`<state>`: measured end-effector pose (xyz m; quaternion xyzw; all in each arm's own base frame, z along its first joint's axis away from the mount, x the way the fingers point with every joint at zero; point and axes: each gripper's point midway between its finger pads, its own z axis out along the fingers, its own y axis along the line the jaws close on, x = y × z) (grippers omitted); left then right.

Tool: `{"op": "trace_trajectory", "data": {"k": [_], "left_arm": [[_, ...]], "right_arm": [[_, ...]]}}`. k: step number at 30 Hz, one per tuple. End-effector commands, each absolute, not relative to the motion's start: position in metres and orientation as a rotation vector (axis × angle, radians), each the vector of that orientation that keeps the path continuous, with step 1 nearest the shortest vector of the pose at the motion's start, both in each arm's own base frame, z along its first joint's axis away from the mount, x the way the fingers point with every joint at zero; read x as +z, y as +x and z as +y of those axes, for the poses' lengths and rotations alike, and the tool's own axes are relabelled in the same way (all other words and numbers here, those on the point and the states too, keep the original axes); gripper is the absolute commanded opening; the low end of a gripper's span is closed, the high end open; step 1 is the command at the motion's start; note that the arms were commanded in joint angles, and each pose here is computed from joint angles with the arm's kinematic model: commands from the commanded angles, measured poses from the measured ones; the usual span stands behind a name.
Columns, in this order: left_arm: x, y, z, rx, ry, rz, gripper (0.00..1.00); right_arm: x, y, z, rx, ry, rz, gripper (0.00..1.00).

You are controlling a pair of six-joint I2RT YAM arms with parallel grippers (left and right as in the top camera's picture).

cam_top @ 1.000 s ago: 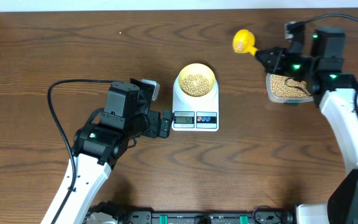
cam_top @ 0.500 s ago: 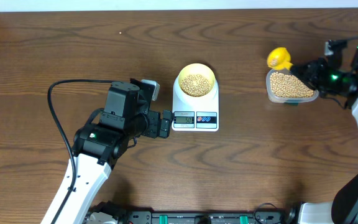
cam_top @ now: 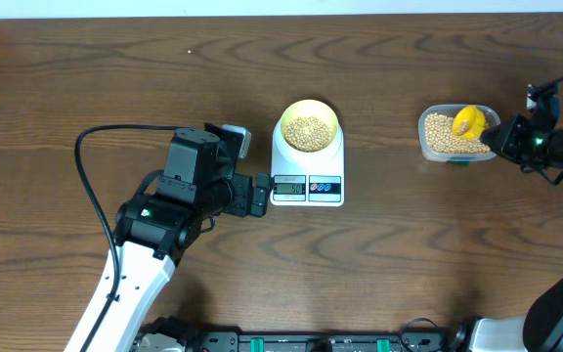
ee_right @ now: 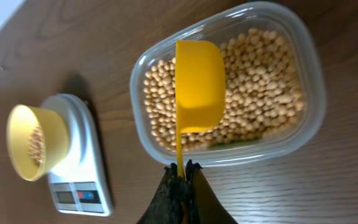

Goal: Scoop item into bowl and weigh 50g on scale
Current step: 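Carry the yellow scoop right back over the soybean tub, then tip leftover soybeans into the tub and lay the scoop in it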

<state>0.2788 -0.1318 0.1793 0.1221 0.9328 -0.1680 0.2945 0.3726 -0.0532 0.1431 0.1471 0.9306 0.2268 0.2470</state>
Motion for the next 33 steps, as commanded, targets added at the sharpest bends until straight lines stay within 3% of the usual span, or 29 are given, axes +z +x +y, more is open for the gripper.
{"op": "trace_trajectory", "data": {"k": [1, 20, 26, 33], "left_arm": [[0.179, 0.279, -0.131, -0.432, 0.343, 2.477, 0.98], [0.179, 0.279, -0.131, -0.432, 0.343, 2.477, 0.98], [0.179, 0.279, -0.131, -0.432, 0.343, 2.477, 0.98], [0.179, 0.279, -0.131, -0.432, 0.343, 2.477, 0.98]], "right_arm": [[0.159, 0.371, -0.058, 0.505, 0.214, 2.508, 0.01], [0.177, 0.364, -0.056, -0.367, -0.322, 2.568, 0.01], [0.179, 0.366, -0.050, -0.442, -0.378, 2.557, 0.01], [0.176, 0.367, -0.034, -0.315, -0.392, 2.553, 0.01]]}}
